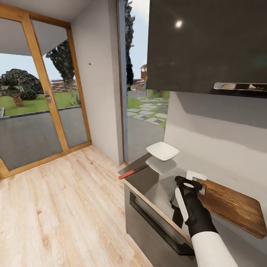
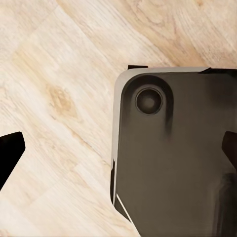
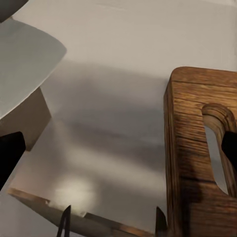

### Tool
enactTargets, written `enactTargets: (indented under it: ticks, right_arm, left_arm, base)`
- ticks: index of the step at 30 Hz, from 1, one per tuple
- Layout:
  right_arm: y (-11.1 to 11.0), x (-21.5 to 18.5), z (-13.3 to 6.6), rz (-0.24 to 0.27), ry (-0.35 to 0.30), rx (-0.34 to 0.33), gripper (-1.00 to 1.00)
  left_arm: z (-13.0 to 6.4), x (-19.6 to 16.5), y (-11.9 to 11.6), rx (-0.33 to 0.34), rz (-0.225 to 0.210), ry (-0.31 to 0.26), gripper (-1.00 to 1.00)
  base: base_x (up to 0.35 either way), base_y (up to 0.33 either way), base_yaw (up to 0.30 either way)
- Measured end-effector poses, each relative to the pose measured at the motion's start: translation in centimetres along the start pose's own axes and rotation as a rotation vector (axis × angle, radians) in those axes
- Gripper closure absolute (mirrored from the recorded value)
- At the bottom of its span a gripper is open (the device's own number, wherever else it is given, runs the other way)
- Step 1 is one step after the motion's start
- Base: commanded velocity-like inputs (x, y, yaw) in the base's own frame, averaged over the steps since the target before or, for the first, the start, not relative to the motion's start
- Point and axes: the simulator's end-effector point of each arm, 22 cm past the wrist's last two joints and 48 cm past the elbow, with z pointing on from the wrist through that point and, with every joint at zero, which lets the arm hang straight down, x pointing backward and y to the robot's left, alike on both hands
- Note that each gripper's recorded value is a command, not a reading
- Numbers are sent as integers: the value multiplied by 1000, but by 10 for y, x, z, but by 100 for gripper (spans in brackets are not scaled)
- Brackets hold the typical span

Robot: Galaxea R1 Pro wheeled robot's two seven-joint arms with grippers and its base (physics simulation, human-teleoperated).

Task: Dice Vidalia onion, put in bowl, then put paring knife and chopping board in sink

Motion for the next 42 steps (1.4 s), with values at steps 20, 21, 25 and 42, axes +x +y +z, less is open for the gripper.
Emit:
enactTargets:
  ticks: [20, 21, 25, 42]
  right_arm:
    - [0, 4, 1, -4, 8, 0, -100]
    - [0, 4, 1, -4, 8, 0, -100]
    - [0, 4, 1, -5, 8, 0, -100]
    - [1, 9, 2, -9, 19, -1, -100]
  left_arm:
    - [0, 0, 1, -1, 0, -1, -100]
    - [0, 0, 1, -1, 0, -1, -100]
    - [0, 0, 1, -1, 0, -1, -100]
    - [0, 0, 0, 0, 0, 0, -100]
  base:
    - [38, -38, 0]
    - [27, -27, 0]
    - [14, -14, 0]
    - [1, -1, 0]
